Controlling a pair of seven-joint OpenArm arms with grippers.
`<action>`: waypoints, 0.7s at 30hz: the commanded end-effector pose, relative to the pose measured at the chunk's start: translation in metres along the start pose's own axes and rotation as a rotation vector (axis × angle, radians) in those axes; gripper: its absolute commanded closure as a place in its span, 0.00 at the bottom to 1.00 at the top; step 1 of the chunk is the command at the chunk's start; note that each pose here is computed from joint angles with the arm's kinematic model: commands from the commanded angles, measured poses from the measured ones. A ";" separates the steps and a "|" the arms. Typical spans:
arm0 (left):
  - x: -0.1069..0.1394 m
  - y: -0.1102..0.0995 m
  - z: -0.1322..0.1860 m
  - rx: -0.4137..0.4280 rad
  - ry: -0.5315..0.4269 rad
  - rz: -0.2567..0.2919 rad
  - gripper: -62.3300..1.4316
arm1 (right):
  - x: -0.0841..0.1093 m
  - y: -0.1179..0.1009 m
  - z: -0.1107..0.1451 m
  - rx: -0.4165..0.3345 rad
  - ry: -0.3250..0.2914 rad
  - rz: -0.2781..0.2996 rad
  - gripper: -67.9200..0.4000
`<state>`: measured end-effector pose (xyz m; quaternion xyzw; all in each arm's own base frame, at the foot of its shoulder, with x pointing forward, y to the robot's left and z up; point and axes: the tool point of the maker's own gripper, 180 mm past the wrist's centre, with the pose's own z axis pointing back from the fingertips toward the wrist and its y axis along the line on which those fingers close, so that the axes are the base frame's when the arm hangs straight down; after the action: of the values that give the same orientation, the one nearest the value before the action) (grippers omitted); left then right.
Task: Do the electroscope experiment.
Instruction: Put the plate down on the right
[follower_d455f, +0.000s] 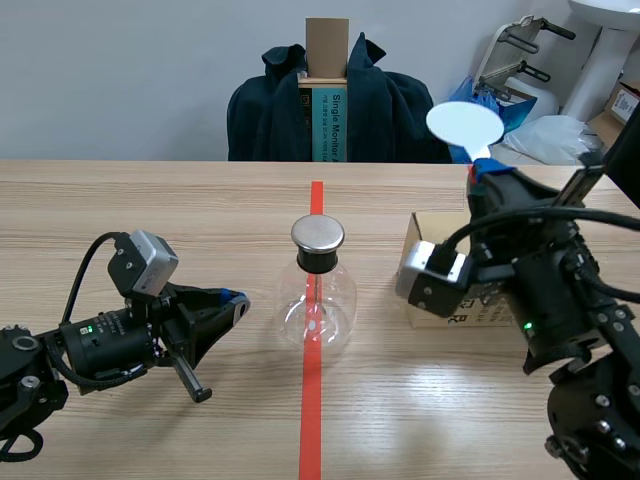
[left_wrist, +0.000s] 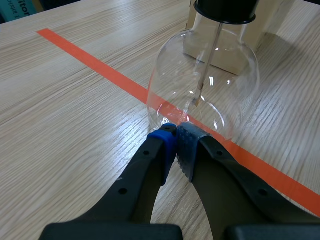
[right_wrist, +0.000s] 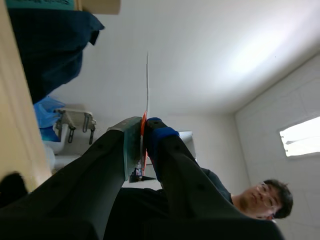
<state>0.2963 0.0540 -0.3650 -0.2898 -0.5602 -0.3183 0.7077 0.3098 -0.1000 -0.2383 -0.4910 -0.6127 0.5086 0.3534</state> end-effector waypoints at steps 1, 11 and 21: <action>0.014 0.003 -0.003 0.002 -0.045 -0.012 0.93 | -0.005 -0.008 0.002 -0.018 0.010 0.002 0.98; 0.023 -0.002 0.003 0.002 -0.054 -0.059 0.93 | -0.007 0.008 0.037 0.039 0.040 -0.053 0.98; 0.054 -0.044 0.049 -0.001 0.015 -0.167 0.93 | -0.011 0.044 0.056 0.150 0.041 -0.081 0.98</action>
<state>0.2409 0.0555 -0.3063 -0.2388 -0.5694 -0.3879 0.6843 0.2642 -0.1239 -0.3093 -0.4308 -0.5644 0.5499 0.4398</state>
